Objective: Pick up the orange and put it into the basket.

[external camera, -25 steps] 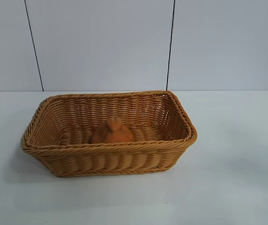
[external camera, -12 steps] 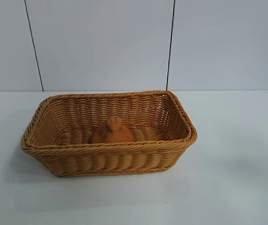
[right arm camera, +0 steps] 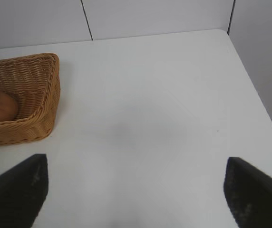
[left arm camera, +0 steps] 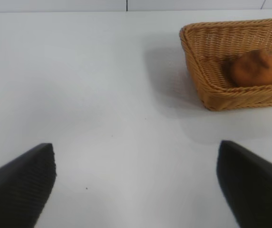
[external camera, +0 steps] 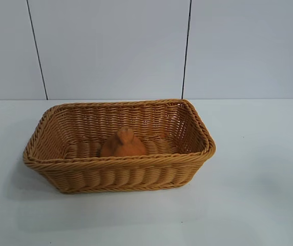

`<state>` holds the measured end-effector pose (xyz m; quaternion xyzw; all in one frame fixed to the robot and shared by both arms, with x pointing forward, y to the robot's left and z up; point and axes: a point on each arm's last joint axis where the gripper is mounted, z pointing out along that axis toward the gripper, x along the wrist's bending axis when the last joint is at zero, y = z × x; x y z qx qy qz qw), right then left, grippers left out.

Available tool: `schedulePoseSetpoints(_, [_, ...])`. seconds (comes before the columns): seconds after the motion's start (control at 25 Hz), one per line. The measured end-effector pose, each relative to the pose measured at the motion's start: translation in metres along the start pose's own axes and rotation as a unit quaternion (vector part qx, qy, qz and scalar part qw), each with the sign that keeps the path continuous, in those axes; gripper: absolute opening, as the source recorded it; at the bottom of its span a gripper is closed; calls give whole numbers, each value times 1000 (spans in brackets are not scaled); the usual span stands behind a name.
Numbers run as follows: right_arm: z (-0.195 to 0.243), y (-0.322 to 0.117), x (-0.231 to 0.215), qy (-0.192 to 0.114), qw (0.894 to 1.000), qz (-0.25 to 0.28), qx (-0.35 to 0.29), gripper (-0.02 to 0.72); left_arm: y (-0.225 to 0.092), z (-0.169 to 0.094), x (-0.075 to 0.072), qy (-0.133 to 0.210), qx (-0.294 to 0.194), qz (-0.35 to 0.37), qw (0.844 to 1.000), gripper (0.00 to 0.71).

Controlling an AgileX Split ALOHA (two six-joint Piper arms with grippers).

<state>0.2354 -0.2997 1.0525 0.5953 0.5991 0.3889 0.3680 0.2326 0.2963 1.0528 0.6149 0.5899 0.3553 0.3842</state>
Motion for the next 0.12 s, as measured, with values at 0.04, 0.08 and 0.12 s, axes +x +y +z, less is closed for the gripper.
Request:
schedulePoseSetpoints(0.04, [0,0,0,0,1000,0,0,694,0,0,0,0,0,0,1000,655])
schedulePoseSetpoints(0.08, [0,0,0,0,1000,0,0,694,0,0,0,0,0,0,1000,655])
schedulePoseSetpoints(0.12, [0,0,0,0,1000,0,0,694,0,0,0,0,0,0,1000,655])
